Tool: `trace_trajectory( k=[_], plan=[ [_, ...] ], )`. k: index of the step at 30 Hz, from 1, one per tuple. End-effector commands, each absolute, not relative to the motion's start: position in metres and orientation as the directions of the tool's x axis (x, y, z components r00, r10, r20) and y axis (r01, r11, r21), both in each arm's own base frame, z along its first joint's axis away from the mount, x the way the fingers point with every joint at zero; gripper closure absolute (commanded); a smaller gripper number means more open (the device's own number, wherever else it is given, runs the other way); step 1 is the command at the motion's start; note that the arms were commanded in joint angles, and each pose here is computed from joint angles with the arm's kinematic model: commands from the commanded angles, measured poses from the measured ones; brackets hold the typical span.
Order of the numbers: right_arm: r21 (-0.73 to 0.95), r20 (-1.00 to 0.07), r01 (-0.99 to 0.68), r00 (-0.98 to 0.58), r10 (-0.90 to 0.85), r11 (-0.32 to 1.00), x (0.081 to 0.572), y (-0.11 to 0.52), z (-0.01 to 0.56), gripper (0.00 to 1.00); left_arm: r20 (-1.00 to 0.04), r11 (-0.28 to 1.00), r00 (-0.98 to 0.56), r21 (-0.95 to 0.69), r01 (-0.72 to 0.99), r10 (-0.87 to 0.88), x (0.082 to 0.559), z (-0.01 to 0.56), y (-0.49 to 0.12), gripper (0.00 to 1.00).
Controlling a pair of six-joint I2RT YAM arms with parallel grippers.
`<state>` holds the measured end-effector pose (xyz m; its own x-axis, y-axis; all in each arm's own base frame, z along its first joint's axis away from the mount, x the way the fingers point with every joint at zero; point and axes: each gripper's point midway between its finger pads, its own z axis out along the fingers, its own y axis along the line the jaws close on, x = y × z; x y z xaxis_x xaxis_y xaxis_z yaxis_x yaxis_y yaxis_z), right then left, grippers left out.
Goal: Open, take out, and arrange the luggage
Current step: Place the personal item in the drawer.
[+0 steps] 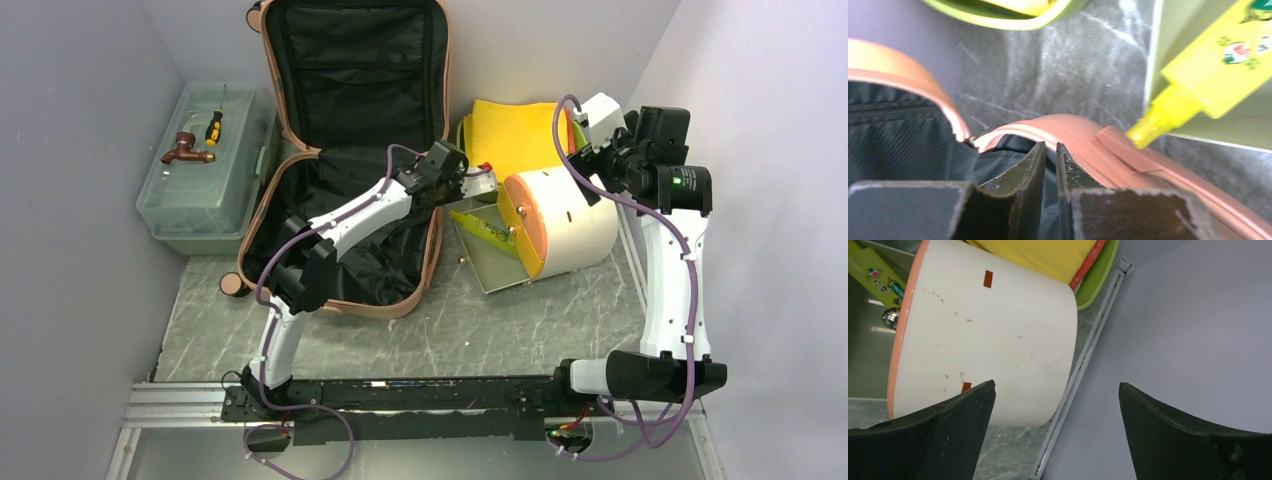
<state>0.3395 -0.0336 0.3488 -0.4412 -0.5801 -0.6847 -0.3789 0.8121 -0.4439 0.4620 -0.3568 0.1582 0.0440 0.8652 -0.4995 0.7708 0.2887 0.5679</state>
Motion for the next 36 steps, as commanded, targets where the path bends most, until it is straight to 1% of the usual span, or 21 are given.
trace_trajectory(
  k=[1, 2, 4, 8, 11, 17, 20, 23, 28, 33, 36],
  plan=[
    [-0.449, -0.708, -0.36, -0.416, -0.571, 0.818, 0.339, -0.032, 0.364, 0.04, -0.563, 0.259, 0.069, 0.481, 0.838, 0.823, 0.435, 0.158, -0.377, 0.86],
    [-0.448, -0.708, -0.359, -0.417, -0.57, 0.819, 0.339, -0.032, 0.364, 0.04, -0.575, 0.243, 0.075, 0.457, 0.856, 0.815, 0.429, 0.156, -0.382, 0.9],
    [-0.444, -0.708, -0.36, -0.419, -0.568, 0.82, 0.341, -0.032, 0.363, 0.04, -0.585, 0.218, 0.076, 0.416, 0.883, 0.808, 0.419, 0.153, -0.385, 0.95],
    [-0.443, -0.711, -0.36, -0.416, -0.567, 0.821, 0.342, -0.031, 0.364, 0.04, -0.579, 0.164, 0.09, 0.372, 0.914, 0.81, 0.403, 0.146, -0.389, 1.0],
    [-0.441, -0.711, -0.361, -0.418, -0.566, 0.822, 0.343, -0.031, 0.363, 0.04, -0.572, 0.142, 0.083, 0.339, 0.93, 0.816, 0.394, 0.14, -0.388, 1.0],
    [-0.441, -0.71, -0.363, -0.418, -0.567, 0.82, 0.342, -0.031, 0.36, 0.04, -0.605, 0.121, 0.058, 0.25, 0.961, 0.794, 0.373, 0.146, -0.392, 1.0],
    [-0.437, -0.712, -0.366, -0.418, -0.564, 0.822, 0.341, -0.03, 0.359, 0.04, -0.637, 0.142, 0.047, 0.242, 0.96, 0.769, 0.371, 0.152, -0.399, 1.0],
    [-0.429, -0.715, -0.37, -0.419, -0.56, 0.824, 0.34, -0.028, 0.358, 0.04, -0.666, 0.187, 0.053, 0.284, 0.94, 0.744, 0.379, 0.155, -0.407, 1.0],
    [-0.429, -0.714, -0.375, -0.417, -0.563, 0.822, 0.338, -0.027, 0.359, 0.05, -0.66, 0.301, 0.033, 0.385, 0.872, 0.75, 0.407, 0.157, -0.407, 1.0],
    [-0.423, -0.721, -0.372, -0.414, -0.556, 0.826, 0.338, -0.025, 0.361, 0.04, -0.664, 0.288, 0.026, 0.358, 0.888, 0.747, 0.403, 0.145, -0.413, 1.0],
    [-0.419, -0.72, -0.373, -0.42, -0.553, 0.828, 0.336, -0.025, 0.36, 0.05, -0.663, 0.294, 0.026, 0.367, 0.882, 0.748, 0.403, 0.149, -0.412, 1.0]
  ],
)
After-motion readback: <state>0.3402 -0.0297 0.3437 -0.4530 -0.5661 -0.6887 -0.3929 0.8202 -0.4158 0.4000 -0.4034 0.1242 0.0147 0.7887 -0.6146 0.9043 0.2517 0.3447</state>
